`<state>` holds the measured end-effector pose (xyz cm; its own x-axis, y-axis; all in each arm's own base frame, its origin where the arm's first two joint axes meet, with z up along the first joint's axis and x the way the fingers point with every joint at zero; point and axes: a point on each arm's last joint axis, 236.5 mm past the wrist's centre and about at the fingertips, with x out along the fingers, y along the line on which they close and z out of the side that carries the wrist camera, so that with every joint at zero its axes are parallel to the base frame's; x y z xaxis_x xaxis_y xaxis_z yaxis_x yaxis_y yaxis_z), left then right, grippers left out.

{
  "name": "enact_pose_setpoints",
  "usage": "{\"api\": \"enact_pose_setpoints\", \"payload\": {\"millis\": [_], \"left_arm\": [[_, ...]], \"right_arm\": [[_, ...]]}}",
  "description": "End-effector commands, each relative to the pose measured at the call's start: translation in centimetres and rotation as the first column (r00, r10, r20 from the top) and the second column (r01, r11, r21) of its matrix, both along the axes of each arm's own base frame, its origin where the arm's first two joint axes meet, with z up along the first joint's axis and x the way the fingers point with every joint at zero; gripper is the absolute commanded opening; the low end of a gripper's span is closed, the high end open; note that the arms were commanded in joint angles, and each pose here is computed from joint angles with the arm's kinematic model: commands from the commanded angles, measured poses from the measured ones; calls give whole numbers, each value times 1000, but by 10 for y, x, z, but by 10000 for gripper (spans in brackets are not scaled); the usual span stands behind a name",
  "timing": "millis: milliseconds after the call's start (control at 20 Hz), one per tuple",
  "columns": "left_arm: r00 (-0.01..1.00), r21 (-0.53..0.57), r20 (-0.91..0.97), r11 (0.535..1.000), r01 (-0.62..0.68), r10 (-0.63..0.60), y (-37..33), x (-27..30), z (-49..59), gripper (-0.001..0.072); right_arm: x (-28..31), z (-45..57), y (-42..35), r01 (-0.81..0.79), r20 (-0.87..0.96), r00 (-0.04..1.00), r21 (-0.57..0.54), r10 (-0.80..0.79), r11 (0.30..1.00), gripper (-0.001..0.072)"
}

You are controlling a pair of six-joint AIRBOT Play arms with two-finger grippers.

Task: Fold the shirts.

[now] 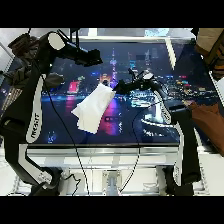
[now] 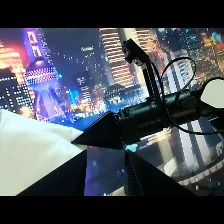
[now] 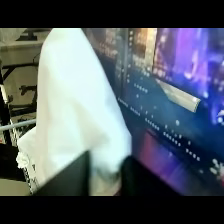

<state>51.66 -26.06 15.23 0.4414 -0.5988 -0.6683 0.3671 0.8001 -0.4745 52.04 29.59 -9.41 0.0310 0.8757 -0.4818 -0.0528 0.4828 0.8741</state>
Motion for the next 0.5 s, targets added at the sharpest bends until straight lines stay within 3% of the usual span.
{"api": "enact_pose_setpoints", "payload": {"millis": [0,200,350,450], "left_arm": [[1000,4,-5,1000,5,-5,1,-2,0,304],[999,14,-29,1000,18,-18,1,-8,-4,304],[998,20,-63,999,28,-26,1,-14,-8,304],[996,6,-83,999,43,-43,-2,-20,-8,304]], "right_arm": [[-3,13,5,-35,23,999,35,34,999,39],[9,49,1,-11,53,999,107,5,994,37],[16,42,-35,16,73,997,-69,-11,998,37],[23,34,-88,59,96,995,-269,-35,961,36]]}}
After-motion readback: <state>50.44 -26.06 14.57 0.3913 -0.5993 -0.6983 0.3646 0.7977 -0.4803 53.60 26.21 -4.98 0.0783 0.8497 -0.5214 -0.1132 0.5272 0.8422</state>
